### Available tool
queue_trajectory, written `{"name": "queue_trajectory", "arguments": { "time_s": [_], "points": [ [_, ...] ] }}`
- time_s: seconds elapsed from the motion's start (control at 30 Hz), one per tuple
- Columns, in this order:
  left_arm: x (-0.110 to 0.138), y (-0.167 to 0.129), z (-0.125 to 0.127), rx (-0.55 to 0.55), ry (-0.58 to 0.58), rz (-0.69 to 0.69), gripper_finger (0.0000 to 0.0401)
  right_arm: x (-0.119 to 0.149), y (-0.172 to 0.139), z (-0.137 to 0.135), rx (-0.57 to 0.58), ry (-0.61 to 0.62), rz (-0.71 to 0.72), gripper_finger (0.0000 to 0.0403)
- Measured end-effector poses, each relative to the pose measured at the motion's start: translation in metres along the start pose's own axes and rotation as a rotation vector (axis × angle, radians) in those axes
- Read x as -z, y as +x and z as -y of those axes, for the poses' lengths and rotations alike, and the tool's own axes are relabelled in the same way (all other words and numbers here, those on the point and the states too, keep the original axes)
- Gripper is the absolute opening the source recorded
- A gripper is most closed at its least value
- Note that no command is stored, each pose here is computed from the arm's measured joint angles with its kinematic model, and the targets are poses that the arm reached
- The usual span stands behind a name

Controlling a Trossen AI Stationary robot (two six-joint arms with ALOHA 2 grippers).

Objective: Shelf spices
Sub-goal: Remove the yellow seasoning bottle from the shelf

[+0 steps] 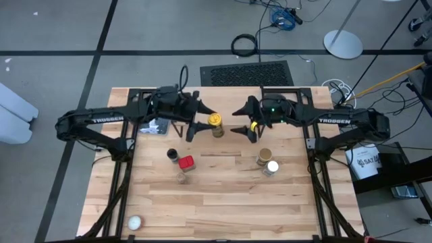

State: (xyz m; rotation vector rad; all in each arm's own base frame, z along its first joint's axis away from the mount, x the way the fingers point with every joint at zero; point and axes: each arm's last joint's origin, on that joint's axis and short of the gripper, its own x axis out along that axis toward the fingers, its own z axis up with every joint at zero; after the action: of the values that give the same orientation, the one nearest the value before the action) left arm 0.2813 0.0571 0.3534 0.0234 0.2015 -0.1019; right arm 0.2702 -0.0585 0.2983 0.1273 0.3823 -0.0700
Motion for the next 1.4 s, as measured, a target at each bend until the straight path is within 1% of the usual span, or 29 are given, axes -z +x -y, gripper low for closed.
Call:
{"name": "queue_trajectory", "arguments": {
  "time_s": [0.07, 0.4, 0.53, 0.77, 0.93, 1.03, 1.4],
  "points": [
    [-0.001, 0.002, 0.005, -0.006, 0.006, 0.002, 0.024, 0.0, 0.001, -0.005, -0.001, -0.006, 0.001, 0.0336],
    [-0.003, 0.007, 0.022, -0.053, 0.025, 0.01, 0.024, -0.006, 0.006, -0.03, -0.092, -0.022, 0.082, 0.0336],
    [-0.003, 0.008, 0.025, -0.069, 0.028, 0.009, 0.024, -0.009, 0.013, -0.035, -0.085, -0.026, 0.141, 0.0337],
    [-0.003, 0.009, 0.027, -0.093, 0.028, 0.0, 0.024, -0.003, 0.031, -0.034, -0.068, -0.042, 0.134, 0.0354],
    [-0.001, 0.011, 0.026, -0.093, 0.027, -0.007, 0.024, -0.002, 0.04, -0.034, -0.073, -0.049, 0.169, 0.0357],
    [0.001, 0.013, 0.026, -0.092, 0.025, -0.022, 0.024, -0.004, 0.041, -0.034, -0.075, -0.052, 0.197, 0.0357],
    [0.007, 0.022, 0.024, -0.09, 0.021, -0.045, 0.024, -0.004, 0.041, -0.034, -0.077, -0.053, 0.199, 0.0352]
  ]
}}
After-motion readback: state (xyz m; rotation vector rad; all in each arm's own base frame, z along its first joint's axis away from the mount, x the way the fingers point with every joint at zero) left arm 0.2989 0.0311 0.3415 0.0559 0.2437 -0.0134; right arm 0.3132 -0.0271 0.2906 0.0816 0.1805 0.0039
